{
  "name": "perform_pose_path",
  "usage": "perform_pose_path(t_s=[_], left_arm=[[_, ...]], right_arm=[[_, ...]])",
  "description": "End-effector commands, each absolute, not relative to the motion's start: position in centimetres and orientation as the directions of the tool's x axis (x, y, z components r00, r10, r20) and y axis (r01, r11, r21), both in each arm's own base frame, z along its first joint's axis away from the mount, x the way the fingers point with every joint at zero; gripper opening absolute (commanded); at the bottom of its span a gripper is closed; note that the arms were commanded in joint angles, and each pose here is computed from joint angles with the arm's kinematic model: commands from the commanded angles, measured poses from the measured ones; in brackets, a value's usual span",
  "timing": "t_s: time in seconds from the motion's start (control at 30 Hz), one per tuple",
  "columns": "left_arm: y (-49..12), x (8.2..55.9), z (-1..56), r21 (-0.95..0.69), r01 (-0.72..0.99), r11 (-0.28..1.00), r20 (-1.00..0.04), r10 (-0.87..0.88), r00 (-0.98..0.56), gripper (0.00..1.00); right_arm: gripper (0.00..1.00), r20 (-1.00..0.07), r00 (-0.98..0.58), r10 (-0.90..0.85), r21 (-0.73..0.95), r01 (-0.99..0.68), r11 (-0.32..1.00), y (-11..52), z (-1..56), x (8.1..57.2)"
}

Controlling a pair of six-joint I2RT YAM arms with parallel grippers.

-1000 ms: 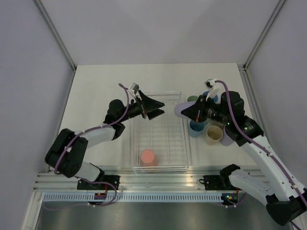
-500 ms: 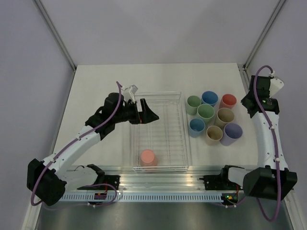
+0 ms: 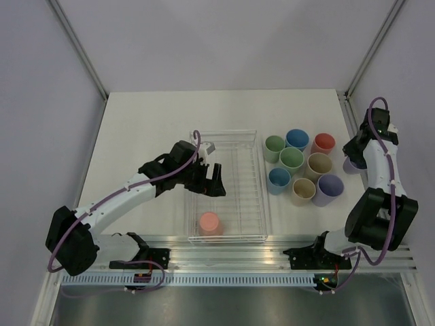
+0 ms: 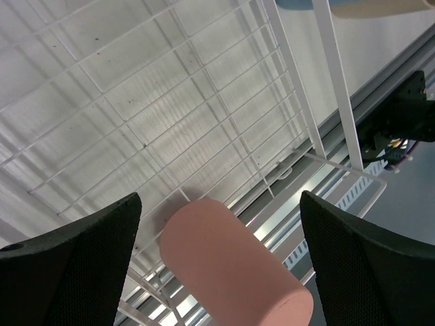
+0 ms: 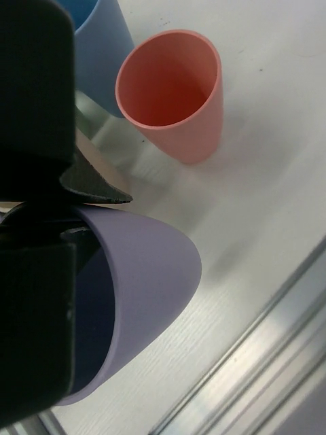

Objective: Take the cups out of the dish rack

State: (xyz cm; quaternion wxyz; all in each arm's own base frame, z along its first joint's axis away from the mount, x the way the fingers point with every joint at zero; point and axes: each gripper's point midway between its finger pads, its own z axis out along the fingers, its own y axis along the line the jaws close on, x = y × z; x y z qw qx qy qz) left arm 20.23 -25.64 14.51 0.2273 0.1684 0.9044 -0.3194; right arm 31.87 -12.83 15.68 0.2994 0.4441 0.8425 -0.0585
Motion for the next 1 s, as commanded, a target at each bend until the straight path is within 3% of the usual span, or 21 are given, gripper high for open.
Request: perform_pose_path(t_s=[0.0, 0.3, 0.63, 0.83, 0.97], left_arm=[[-26.3, 20.1, 15.3, -0.443, 0.543, 0.713, -0.572, 0.241, -0.784, 1.00], [-27.0, 18.0, 13.6, -0.420, 0.597, 0.683, -0.543, 0.338, -0.768, 1.00], [-27.2, 17.0, 13.5, -0.409, 0.617, 0.672, -0.530, 0.375, -0.761, 1.00], [-27.5, 17.0, 14.0, -0.404, 0.620, 0.672, -0.533, 0.378, -0.757, 1.00], [-27.6, 17.1, 14.3, -0.396, 0.626, 0.672, -0.534, 0.386, -0.752, 1.00]], right_arm=[[0.01, -0.463, -0.503, 0.729, 0.237, 0.723, 0.649, -10.9, 12.8, 33.4], [0.01, -0.345, -0.580, 0.738, 0.194, 0.725, 0.661, -9.6, 7.3, 33.0], [0.01, -0.357, -0.580, 0.732, 0.189, 0.722, 0.665, -9.6, 7.1, 33.1], [0.34, -0.395, -0.565, 0.725, 0.190, 0.722, 0.666, -10.1, 9.1, 33.4], [0.44, -0.419, -0.551, 0.721, 0.211, 0.714, 0.668, -10.0, 10.9, 33.6]])
